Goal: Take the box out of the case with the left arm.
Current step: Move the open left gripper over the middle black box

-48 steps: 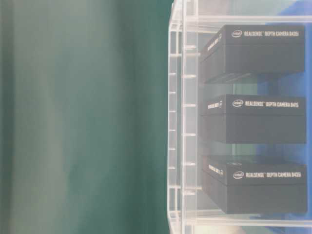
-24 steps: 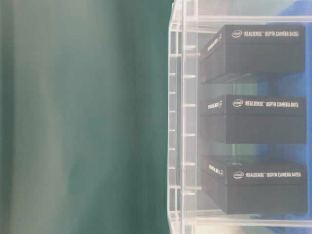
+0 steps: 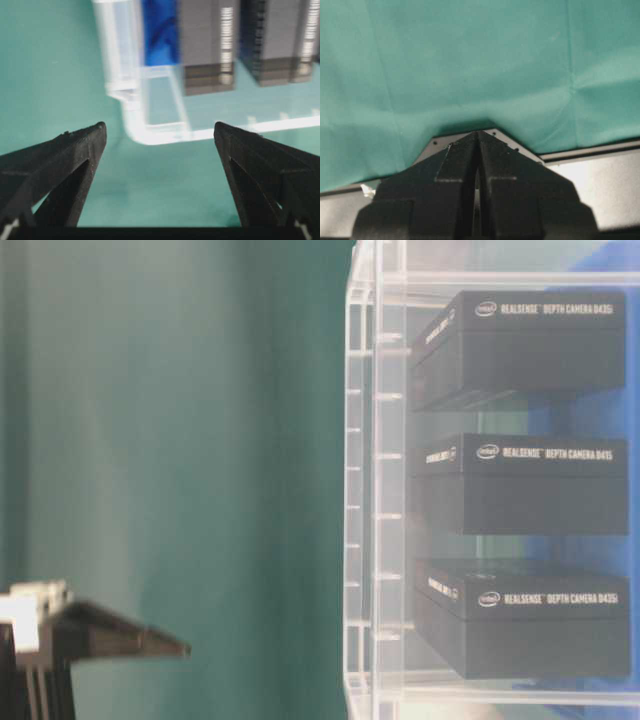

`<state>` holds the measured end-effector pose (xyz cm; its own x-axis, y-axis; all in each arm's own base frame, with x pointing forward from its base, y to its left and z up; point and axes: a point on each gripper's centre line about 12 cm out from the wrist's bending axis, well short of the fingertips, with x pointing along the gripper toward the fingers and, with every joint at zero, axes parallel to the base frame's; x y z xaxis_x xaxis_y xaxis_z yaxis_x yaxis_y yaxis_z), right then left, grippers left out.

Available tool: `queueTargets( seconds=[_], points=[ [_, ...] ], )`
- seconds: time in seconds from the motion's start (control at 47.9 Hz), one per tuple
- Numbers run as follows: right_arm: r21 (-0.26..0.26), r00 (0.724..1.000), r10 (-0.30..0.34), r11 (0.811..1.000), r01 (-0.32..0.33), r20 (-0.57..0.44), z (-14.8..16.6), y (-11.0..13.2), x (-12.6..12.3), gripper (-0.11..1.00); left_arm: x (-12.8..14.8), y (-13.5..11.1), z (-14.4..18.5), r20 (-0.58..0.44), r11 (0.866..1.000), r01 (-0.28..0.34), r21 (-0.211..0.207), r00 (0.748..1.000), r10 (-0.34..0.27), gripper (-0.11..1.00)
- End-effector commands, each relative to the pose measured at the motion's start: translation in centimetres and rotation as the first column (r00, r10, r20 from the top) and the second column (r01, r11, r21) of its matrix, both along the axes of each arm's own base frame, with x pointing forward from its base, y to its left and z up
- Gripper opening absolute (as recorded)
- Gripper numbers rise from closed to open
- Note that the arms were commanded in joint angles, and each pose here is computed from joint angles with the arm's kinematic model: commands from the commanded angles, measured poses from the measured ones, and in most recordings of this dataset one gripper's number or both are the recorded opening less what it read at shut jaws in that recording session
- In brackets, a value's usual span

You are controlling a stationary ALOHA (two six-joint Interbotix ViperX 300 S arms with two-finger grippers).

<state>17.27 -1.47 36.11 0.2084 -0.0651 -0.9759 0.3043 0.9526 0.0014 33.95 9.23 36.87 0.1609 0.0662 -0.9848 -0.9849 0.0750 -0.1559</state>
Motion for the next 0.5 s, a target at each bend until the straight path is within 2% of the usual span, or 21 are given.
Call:
queueTargets(
  seconds=[0.0, 0.188, 0.481],
  points=[
    [-0.011, 1.000, -0.004, 1.000, 0.005, 0.024, 0.8, -0.2, 0.1, 0.00, 1.2, -0.4, 1.2, 0.041, 1.000, 0.011, 0.009, 0.999, -0.011, 0.87],
    [-0.032, 1.000, -0.010, 0.999, 0.011, 0.023, 0.8, -0.4, 0.1, 0.00, 4.3, -0.1, 0.7, 0.047, 1.000, 0.001, 0.004, 0.999, -0.001, 0.87],
    [-0.033, 1.000, -0.012, 0.999, 0.012, 0.025, 0.8, -0.4, 0.1, 0.00, 8.4, 0.8, 0.2, 0.074, 1.000, 0.005, 0.011, 0.997, -0.006, 0.87]
  ],
)
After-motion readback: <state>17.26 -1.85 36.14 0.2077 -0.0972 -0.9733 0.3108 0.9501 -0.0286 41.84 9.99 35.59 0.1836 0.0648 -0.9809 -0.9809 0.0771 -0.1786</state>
